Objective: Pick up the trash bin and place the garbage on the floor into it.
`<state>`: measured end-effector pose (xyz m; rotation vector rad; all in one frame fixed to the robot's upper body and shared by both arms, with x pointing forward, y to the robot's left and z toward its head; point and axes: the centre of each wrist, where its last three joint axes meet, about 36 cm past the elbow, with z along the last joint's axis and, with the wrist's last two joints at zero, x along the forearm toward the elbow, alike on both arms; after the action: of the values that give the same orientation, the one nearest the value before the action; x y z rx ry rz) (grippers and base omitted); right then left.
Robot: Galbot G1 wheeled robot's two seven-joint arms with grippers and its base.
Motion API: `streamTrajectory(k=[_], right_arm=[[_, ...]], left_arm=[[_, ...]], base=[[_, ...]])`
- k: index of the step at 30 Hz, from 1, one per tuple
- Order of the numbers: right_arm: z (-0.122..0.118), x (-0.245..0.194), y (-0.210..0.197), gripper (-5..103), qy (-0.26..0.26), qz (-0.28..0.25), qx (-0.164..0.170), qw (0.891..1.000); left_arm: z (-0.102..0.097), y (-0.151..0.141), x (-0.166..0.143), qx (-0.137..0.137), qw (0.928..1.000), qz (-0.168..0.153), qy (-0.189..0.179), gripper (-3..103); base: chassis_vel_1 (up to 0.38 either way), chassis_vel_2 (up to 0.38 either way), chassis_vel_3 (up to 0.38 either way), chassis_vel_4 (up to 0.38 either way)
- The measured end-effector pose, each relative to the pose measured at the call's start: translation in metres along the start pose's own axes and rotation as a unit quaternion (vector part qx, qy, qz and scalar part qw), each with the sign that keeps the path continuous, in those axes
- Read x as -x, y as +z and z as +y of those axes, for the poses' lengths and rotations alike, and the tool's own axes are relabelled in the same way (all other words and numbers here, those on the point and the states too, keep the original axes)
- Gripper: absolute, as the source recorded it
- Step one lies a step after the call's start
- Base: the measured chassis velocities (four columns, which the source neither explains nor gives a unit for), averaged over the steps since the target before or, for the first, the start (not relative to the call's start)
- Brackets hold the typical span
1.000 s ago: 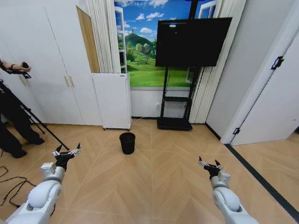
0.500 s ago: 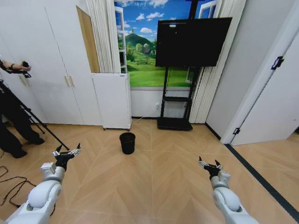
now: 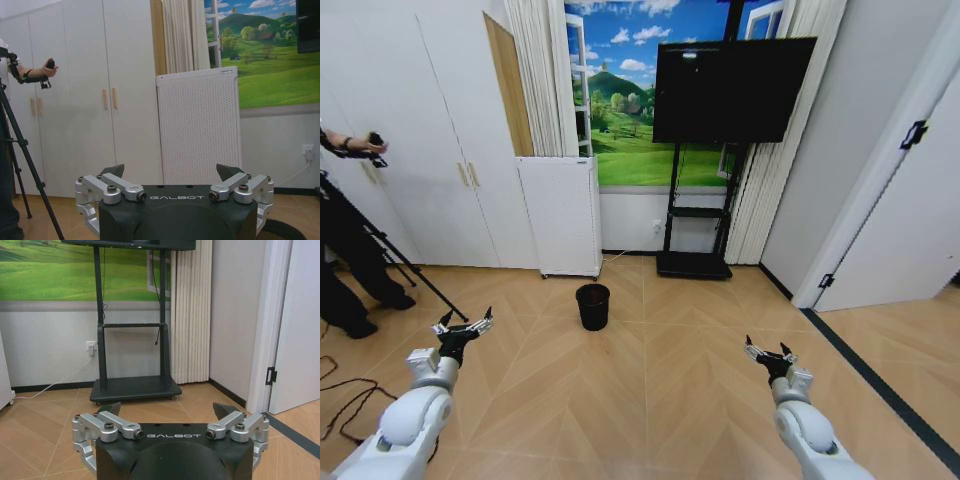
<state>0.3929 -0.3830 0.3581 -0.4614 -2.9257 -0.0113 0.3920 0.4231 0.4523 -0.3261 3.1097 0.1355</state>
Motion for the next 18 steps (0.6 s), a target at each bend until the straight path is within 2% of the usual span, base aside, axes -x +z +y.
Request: streamTrajectory(k=[18], right_arm=[[0.0,0.0,0.0,100,0.0,0.0,0.0,1.0]], left_arm=[[0.0,0.0,0.0,0.0,1.0,0.0,0.0,100]], base=[[0.0,0.0,0.0,0.0]])
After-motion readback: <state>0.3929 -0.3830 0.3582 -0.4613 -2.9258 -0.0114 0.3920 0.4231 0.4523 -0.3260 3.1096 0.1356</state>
